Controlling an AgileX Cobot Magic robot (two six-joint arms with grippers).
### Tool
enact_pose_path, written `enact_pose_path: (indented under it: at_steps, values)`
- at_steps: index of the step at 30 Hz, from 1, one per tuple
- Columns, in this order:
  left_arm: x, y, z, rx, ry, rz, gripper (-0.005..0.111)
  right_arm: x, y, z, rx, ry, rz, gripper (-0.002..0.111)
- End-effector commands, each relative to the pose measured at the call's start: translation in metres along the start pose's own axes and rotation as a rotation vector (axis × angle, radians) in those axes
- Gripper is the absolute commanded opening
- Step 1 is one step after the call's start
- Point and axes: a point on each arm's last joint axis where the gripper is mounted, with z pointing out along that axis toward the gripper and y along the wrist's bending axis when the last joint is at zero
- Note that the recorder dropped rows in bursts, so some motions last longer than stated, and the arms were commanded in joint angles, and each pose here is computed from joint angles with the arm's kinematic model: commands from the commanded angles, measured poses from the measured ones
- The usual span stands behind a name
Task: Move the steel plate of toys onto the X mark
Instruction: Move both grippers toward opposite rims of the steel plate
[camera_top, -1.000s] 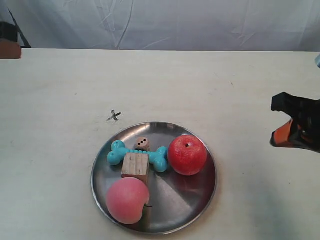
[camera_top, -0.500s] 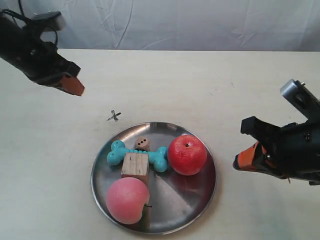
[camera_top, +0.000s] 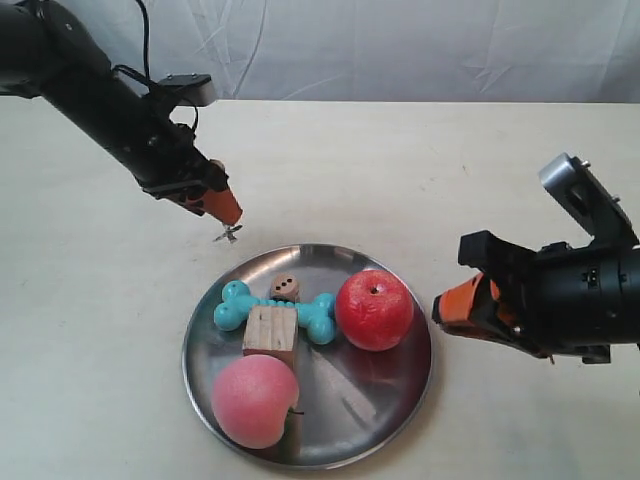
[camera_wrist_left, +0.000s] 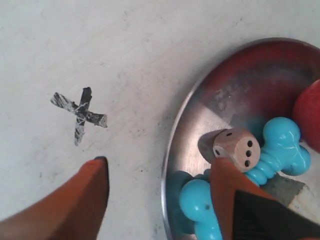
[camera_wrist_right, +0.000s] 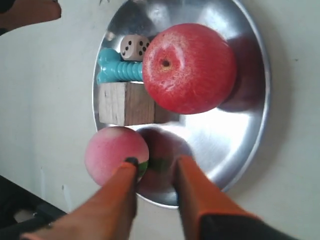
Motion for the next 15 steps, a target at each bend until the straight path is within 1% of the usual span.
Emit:
enact_pose_path:
  at_steps: [1,2,5,9,12,15]
  values:
    - [-0.003,0.002,0.007,0.004,0.013,0.009,0.058,0.005,0.001,0.000,-0.017,0.040,-0.022,0.064]
    - [-0.002,0.003,0.008,0.003,0.016,0.009,0.058,0.005,0.001,0.001,-0.016,0.043,-0.006,0.066]
    - [-0.003,0.004,0.010,0.008,0.019,0.007,0.058,0.005,-0.001,0.003,-0.009,0.059,0.047,0.064]
    - [-0.005,0.001,0.016,0.045,0.056,0.016,0.058,0.012,-0.013,0.011,0.032,0.096,0.097,0.064]
    - [-0.008,-0.004,0.028,0.063,0.090,0.041,0.057,0.020,-0.025,0.017,0.074,0.127,0.166,0.064]
    - [-0.009,-0.009,0.042,0.039,0.147,0.099,0.057,0.026,-0.035,0.022,0.109,0.133,0.207,0.064]
